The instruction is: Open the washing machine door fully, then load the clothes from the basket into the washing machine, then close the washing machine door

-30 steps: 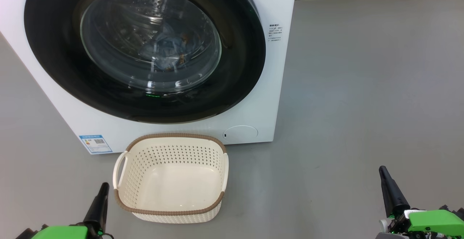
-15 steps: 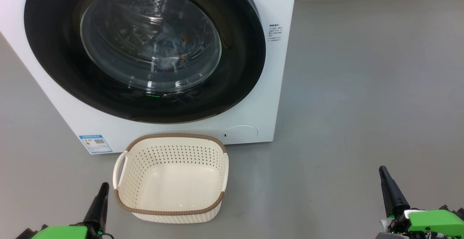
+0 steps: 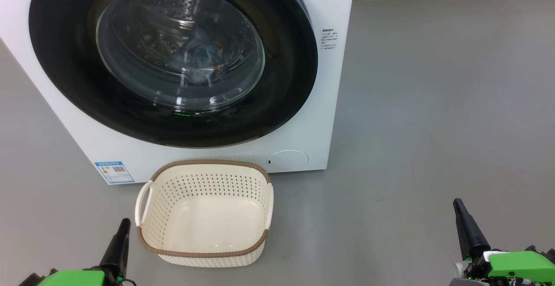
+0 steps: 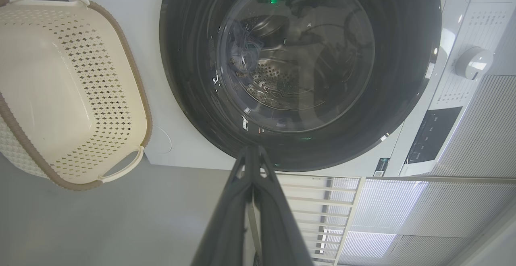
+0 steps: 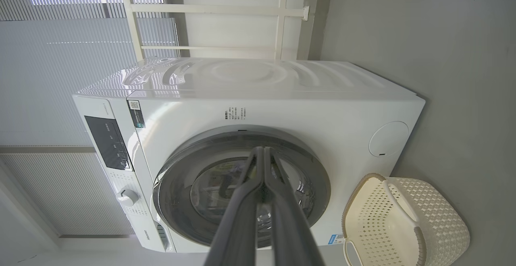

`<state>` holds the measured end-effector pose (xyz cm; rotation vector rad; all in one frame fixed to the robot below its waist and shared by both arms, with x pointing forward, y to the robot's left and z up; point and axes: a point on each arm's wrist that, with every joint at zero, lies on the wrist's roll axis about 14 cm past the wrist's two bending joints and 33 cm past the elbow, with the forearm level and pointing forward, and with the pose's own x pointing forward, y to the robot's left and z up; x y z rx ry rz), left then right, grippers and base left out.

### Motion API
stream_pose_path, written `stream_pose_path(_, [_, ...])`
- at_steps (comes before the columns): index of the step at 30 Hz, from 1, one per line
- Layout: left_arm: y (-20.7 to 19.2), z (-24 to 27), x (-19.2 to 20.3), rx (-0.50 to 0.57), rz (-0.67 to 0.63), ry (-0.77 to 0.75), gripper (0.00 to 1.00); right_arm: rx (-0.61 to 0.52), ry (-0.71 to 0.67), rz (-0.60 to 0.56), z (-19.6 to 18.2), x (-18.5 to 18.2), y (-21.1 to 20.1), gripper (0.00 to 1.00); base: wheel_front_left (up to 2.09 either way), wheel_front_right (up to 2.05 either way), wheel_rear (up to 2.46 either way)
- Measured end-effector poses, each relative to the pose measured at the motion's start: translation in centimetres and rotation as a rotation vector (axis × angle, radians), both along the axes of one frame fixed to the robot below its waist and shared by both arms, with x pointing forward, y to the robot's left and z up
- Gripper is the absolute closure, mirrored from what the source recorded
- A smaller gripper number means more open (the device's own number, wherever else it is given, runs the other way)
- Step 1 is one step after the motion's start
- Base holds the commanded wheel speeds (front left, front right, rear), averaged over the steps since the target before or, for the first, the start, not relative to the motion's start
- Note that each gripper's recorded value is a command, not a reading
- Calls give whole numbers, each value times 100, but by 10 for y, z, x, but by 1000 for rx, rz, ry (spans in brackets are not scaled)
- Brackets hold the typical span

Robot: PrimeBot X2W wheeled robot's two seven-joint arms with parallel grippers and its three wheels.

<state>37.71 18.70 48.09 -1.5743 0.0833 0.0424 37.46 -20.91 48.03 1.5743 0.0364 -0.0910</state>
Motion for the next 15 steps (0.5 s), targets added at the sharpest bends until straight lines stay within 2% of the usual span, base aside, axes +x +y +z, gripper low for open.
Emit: stream_pose_path(15, [0,0,0,0,0,0,100,0,0,0,0,0,0,100,0,0,0])
